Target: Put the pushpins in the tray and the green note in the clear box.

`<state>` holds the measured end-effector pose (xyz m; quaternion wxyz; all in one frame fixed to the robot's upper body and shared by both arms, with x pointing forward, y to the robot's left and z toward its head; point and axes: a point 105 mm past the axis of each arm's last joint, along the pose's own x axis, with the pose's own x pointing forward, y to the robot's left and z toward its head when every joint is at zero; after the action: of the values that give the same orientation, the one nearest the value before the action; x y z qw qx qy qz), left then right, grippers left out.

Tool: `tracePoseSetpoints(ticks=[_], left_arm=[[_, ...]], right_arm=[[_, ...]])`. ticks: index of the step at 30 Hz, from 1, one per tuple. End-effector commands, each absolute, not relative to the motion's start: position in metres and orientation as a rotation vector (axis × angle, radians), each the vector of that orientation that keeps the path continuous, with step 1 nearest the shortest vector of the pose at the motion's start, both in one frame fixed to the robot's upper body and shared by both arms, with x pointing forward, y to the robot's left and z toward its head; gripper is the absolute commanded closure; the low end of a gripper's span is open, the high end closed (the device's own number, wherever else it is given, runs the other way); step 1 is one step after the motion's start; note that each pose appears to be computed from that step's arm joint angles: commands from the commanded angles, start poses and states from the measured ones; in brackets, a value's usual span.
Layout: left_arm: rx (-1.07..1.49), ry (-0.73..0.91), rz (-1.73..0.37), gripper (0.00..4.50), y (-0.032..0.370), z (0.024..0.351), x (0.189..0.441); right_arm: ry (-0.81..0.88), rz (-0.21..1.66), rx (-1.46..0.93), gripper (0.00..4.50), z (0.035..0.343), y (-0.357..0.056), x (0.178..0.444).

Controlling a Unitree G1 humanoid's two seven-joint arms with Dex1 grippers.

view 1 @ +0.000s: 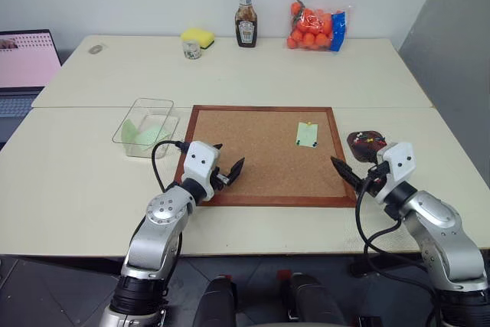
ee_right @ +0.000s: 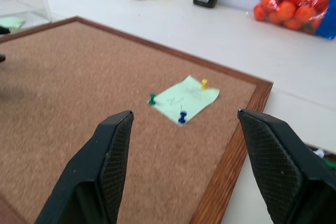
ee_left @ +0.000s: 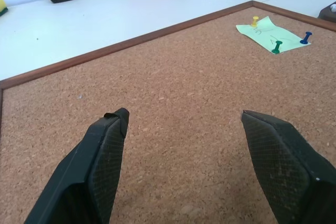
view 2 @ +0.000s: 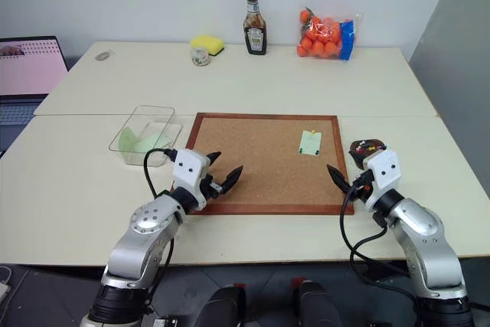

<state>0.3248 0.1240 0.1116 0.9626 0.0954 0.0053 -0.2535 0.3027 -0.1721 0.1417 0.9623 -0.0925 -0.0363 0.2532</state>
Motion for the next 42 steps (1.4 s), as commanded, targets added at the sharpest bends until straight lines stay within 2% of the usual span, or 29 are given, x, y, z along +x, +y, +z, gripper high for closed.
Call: tracePoseSetpoints(ticks=[1, 12, 20, 31, 34, 42], left_arm=[[0.208, -0.055, -0.517, 0.90, 0.126, 0.126, 0.327], [0.227, -0.058, -0.517, 0.90, 0.126, 0.125, 0.329], [0.164, -0.123, -0.553, 0.90, 0.120, 0.149, 0.336], [0.207, -0.019, -0.708, 0.90, 0.105, 0.143, 0.345], [0.210, 0.000, -0.754, 1.35, 0.100, 0.138, 0.344], [0.236, 0.076, -0.765, 3.01, 0.101, 0.122, 0.350]], right_arm=[[-0.123, 0.508, -0.203, 1.14, 0.152, -0.171, 0.302], [-0.117, 0.518, -0.205, 1.14, 0.149, -0.170, 0.301], [-0.125, 0.518, -0.197, 1.14, 0.151, -0.166, 0.301], [-0.145, 0.483, -0.166, 1.14, 0.163, -0.164, 0.302], [-0.130, 0.480, -0.157, 1.14, 0.164, -0.161, 0.303], [-0.082, 0.468, -0.120, 1.14, 0.166, -0.150, 0.316]])
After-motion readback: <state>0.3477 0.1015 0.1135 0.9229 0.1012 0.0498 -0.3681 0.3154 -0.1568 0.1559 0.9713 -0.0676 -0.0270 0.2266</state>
